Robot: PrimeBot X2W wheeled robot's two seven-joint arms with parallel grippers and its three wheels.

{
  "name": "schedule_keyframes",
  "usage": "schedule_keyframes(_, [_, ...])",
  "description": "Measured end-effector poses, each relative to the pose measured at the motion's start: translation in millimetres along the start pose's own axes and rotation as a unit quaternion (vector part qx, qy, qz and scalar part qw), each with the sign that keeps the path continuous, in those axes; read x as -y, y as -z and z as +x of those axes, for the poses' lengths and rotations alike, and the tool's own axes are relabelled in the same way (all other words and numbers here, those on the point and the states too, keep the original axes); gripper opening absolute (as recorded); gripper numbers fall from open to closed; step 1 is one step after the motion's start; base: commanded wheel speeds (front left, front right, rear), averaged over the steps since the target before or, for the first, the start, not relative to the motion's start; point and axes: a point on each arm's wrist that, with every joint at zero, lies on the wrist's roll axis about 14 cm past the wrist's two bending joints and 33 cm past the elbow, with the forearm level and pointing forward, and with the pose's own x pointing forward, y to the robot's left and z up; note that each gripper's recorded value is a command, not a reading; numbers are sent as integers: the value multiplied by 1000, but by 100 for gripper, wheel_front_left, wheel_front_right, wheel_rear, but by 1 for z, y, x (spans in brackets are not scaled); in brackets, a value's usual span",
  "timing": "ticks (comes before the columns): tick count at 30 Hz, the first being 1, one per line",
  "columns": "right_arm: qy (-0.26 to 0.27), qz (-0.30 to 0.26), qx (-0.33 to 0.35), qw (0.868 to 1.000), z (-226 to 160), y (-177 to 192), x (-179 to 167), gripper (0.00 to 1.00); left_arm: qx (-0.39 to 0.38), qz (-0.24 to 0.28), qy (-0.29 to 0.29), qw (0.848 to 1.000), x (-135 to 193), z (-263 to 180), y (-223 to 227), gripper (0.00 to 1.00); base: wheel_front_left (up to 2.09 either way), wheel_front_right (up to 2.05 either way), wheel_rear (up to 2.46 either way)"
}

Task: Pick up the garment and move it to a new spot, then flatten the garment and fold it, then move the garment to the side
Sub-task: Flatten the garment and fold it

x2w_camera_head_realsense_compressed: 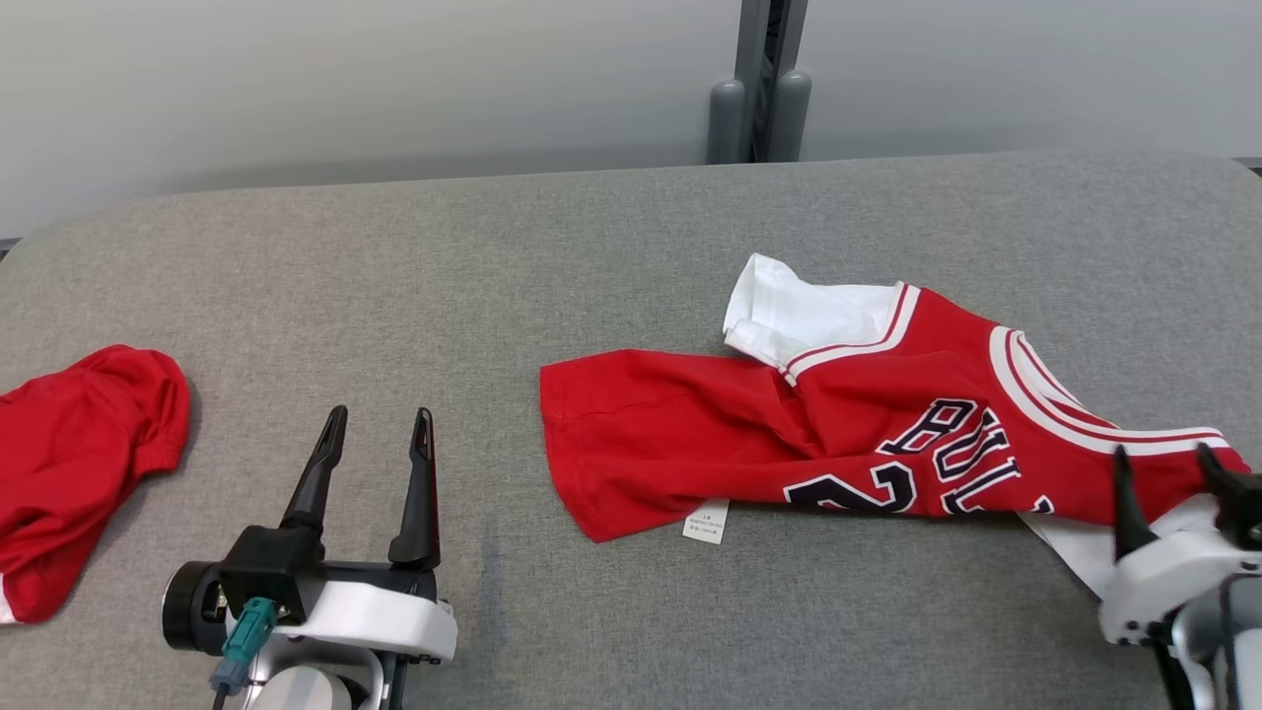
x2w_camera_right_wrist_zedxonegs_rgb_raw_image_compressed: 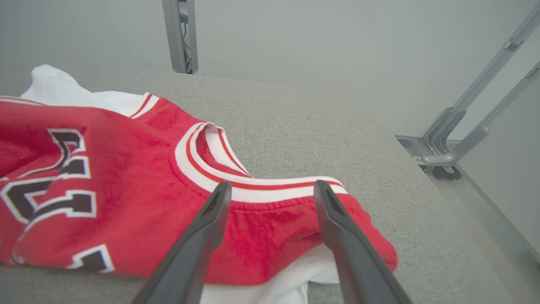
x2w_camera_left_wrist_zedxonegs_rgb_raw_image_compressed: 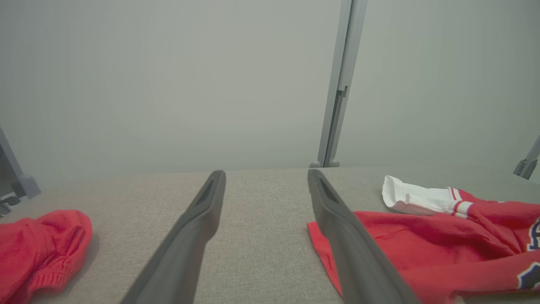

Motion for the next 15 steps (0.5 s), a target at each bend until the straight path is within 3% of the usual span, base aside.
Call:
schedule_keyframes(6, [-57,28,101,993,-1,-57,-42,100,5,-1,8,1000,6,2,-3,100,0,0,0])
schedule_keyframes(15, [-126,52,241,961,-26,-129,-88,100,11,-3,19,1000,14,1,-8,100,0,0,0])
